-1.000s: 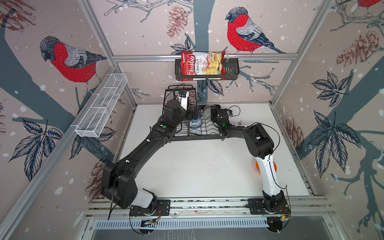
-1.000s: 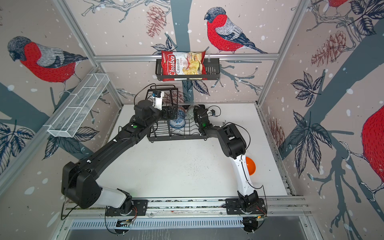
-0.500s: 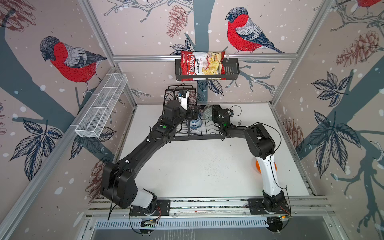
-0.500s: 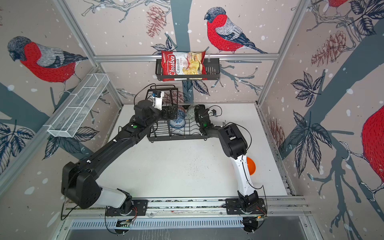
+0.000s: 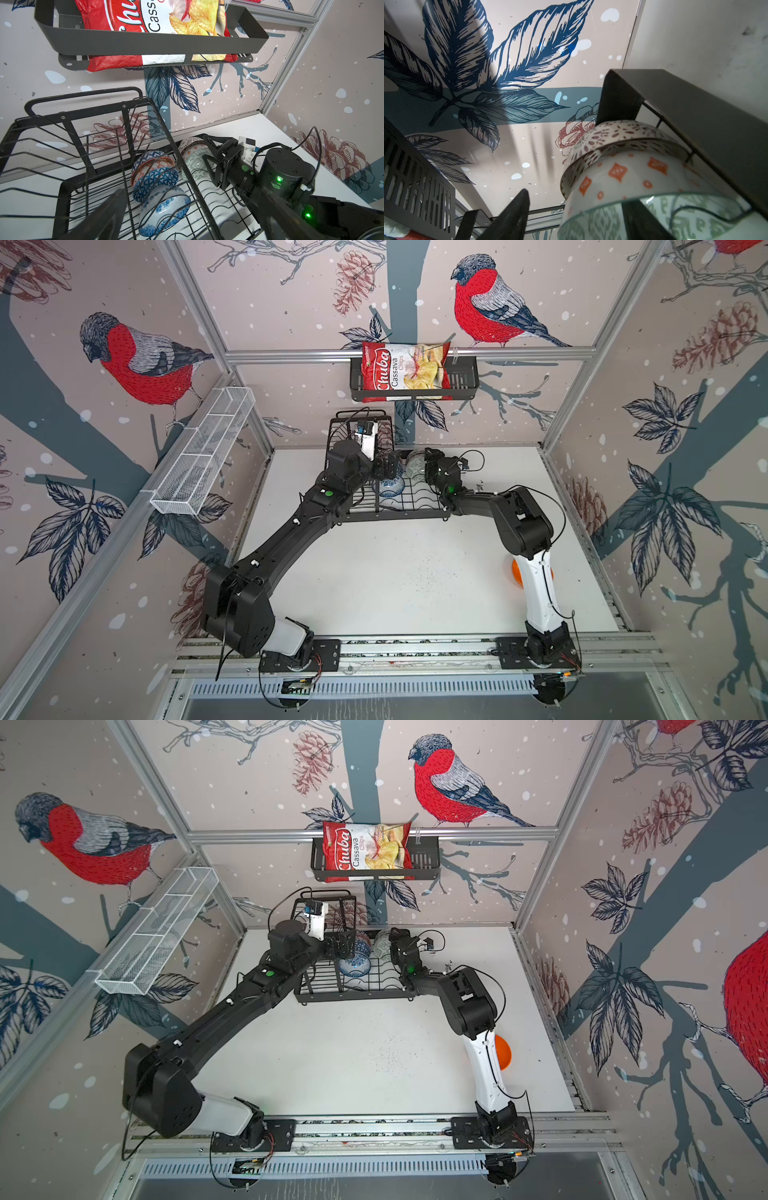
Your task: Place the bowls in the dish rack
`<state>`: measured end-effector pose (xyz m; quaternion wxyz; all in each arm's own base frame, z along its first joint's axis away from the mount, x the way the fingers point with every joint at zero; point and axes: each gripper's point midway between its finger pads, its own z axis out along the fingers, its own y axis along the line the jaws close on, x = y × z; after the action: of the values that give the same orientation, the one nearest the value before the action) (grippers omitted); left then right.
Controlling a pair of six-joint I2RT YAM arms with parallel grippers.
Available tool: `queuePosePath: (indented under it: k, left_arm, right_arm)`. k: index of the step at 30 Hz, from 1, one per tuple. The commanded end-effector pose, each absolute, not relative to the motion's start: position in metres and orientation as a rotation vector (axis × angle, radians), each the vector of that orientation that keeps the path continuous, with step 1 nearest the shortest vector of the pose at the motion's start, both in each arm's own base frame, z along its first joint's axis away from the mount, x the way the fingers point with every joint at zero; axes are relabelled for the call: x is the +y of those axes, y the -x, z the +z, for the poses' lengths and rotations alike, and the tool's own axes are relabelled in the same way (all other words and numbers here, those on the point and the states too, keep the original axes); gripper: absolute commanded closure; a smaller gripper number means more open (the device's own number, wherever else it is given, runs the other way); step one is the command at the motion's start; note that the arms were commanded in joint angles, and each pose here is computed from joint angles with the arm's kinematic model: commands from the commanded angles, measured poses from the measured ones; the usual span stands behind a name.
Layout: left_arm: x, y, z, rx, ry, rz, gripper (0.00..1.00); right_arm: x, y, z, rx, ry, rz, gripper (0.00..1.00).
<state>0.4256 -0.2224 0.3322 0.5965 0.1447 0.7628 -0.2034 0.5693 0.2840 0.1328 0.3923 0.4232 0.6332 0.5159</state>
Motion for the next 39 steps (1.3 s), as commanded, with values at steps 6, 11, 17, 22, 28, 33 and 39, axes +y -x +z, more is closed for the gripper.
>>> queuePosePath:
  k: [6, 11, 17, 22, 28, 33, 39]
  left_arm:
    - [-0.221, -0.425, 0.340, 1.742, -0.331, -0.460, 0.02]
    - [-0.219, -0.425, 0.340, 1.740, -0.330, -0.451, 0.02]
    - [-0.212, -0.426, 0.343, 1.731, -0.324, -0.404, 0.02]
    - [-0.211, -0.425, 0.347, 1.721, -0.326, -0.400, 0.02]
    - [-0.220, -0.417, 0.356, 1.702, -0.350, -0.447, 0.02]
    - [-0.253, -0.409, 0.355, 1.711, -0.429, -0.402, 0.02]
    - [-0.300, -0.381, 0.362, 1.694, -0.479, -0.499, 0.02]
  right_arm:
    - [0.277, -0.562, 0.156, 1.599, -1.031, 1.283, 0.10]
    - [0.271, -0.553, 0.167, 1.615, -1.003, 1.246, 0.00]
    - [0.265, -0.543, 0.174, 1.693, -0.942, 1.161, 0.00]
    - [0.250, -0.528, 0.177, 1.762, -0.890, 1.062, 0.00]
    - [0.220, -0.505, 0.198, 1.836, -0.794, 0.885, 0.00]
    - [0.189, -0.475, 0.213, 1.876, -0.726, 0.714, 0.00]
    - [0.149, -0.439, 0.216, 1.941, -0.718, 0.494, 0.00]
